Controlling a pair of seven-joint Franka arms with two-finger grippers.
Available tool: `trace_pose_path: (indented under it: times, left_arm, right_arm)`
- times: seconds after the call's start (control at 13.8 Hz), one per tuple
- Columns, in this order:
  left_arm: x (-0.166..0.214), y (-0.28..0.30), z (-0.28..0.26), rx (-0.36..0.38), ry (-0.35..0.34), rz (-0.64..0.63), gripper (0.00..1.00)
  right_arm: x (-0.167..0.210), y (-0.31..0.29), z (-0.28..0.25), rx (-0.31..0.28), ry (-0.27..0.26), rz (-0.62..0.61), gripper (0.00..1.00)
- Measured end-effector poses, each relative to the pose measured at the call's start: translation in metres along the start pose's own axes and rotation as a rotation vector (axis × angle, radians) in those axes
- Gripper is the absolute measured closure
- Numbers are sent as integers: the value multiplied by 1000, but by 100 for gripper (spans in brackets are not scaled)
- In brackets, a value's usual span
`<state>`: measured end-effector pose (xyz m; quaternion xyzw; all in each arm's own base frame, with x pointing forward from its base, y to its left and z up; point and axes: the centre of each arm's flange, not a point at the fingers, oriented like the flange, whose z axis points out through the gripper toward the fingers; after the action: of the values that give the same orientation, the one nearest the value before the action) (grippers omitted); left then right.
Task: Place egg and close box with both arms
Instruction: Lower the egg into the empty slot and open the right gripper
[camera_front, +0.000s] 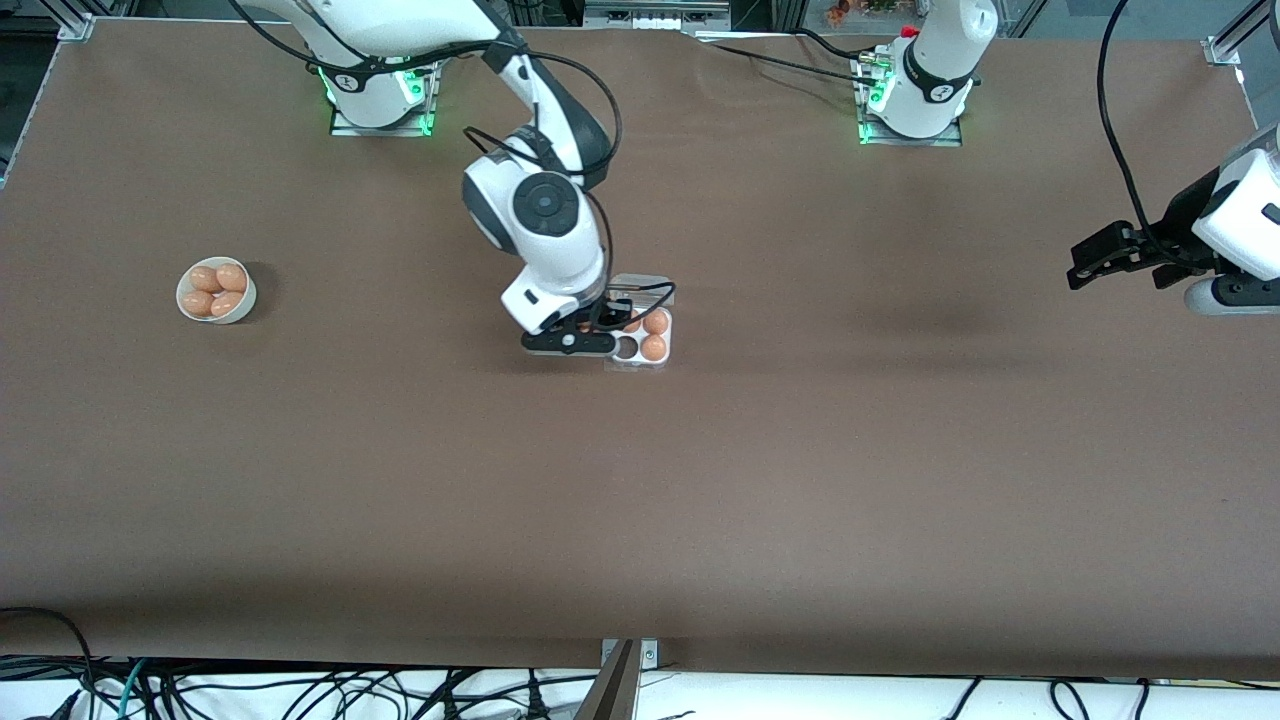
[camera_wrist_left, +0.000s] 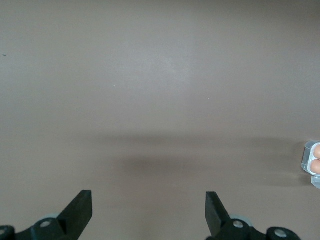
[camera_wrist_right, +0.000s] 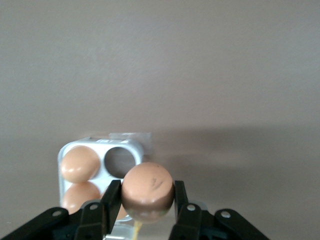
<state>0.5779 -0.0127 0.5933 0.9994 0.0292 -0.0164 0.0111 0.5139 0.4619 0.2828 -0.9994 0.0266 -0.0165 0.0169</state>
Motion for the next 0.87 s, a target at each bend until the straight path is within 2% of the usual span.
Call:
trace_pose_path:
  times: [0.22, 0.87]
  left_arm:
    - [0, 0, 0, 0, 0, 0, 0]
    - [0, 0, 0, 0, -1, 0, 0]
  right_arm:
    - [-13, -24, 9, 0, 2, 6, 52]
    - [-11, -42, 44, -15, -8, -7, 52]
